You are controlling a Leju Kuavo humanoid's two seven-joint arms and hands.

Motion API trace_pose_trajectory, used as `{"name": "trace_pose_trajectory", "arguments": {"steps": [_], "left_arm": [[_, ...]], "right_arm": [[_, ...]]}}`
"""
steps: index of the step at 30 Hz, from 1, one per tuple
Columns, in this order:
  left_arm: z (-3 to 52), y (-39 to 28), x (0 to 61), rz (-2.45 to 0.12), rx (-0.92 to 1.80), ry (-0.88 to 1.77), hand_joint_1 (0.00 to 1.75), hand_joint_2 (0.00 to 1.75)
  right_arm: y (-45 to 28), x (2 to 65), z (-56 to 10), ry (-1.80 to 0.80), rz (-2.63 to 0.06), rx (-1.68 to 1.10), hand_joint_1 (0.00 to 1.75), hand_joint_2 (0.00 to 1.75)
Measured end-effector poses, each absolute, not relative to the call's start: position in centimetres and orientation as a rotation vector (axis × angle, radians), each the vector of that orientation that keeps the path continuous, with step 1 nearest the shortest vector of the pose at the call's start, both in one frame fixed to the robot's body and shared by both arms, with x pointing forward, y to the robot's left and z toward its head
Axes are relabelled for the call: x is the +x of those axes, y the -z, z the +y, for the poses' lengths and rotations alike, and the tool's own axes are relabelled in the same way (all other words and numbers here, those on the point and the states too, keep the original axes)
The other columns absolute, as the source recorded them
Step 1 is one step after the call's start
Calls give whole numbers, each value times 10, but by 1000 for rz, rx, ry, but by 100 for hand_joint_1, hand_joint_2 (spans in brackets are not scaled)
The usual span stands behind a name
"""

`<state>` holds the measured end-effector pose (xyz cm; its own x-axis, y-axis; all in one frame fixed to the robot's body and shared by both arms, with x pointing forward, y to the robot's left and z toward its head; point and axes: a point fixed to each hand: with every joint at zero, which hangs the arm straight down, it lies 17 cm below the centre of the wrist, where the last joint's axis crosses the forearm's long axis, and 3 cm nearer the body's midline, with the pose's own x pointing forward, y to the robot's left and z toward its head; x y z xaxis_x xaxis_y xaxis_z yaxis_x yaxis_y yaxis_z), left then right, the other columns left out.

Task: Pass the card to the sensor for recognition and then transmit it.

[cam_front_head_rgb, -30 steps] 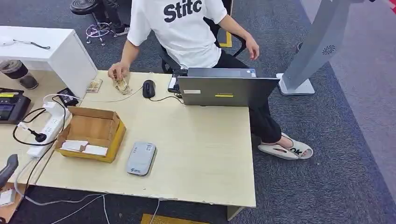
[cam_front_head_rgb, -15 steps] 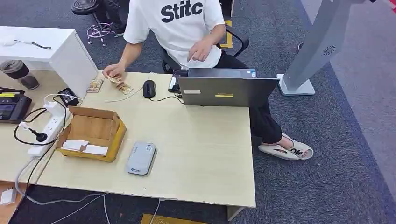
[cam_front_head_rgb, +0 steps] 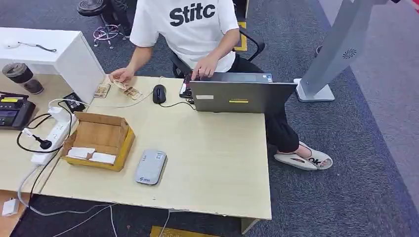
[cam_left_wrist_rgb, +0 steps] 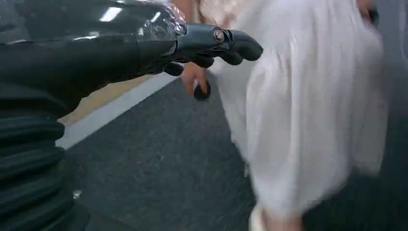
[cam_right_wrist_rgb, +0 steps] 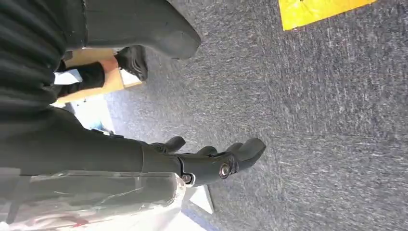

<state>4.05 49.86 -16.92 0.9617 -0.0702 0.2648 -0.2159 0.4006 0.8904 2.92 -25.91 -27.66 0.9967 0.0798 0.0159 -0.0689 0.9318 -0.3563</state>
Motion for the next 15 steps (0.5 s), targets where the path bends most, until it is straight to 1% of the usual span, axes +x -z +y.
{"name": "trace_pose_trajectory", "arguments": {"steps": [3,7,10,15], "left_arm": [[448,205,62,-320,981,-15,0,175],[396,227,89,-409,815,35,0,175],[370,236,102,-454,723,67,0,175],[347,243,112,-509,626,191,0,175]], "right_arm": [[276,30,-259,-88,-28,-366,0,175],[276,33,-259,-116,-37,-371,0,175],[276,36,-259,-125,-48,-375,0,175],[275,40,-262,-138,-71,-390,0,175]]}}
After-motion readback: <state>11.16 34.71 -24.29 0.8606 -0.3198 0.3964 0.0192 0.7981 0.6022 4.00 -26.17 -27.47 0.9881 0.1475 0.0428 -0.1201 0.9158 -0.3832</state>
